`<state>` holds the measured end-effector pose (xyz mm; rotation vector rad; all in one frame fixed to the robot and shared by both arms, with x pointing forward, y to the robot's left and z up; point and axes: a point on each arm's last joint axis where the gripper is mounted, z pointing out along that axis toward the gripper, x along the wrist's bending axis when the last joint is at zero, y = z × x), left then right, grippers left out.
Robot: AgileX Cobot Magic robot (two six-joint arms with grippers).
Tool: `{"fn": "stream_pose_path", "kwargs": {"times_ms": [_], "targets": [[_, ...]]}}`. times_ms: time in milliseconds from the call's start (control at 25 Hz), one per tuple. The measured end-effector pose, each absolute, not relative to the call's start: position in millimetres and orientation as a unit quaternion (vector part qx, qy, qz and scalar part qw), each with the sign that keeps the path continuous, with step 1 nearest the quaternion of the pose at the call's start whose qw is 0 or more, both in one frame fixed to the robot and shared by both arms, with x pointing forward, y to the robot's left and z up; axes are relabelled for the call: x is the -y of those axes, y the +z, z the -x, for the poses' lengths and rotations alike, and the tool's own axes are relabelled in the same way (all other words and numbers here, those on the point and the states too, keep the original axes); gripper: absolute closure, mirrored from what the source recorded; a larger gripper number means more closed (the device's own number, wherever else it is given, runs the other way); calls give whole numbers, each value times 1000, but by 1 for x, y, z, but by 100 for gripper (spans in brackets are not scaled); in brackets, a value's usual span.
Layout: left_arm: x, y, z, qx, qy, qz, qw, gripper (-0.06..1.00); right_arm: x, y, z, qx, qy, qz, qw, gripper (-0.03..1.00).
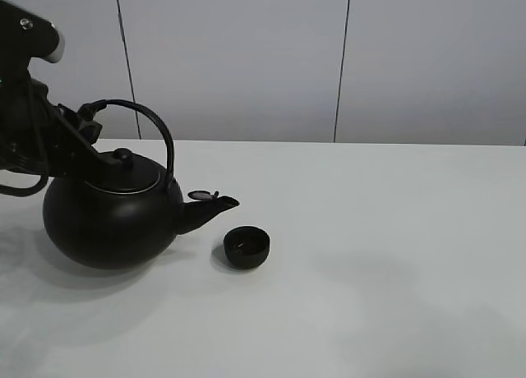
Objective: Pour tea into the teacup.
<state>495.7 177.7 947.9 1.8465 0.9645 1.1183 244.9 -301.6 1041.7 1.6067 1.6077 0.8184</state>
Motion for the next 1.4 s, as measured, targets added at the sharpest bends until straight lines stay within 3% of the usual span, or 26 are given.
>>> {"fn": "stream_pose_path", "kwargs": {"times_ms": [1400], "targets": [[-174, 952, -501, -345, 451, -744, 353, 83, 302, 1042, -245, -622, 317, -622, 355, 53]]}}
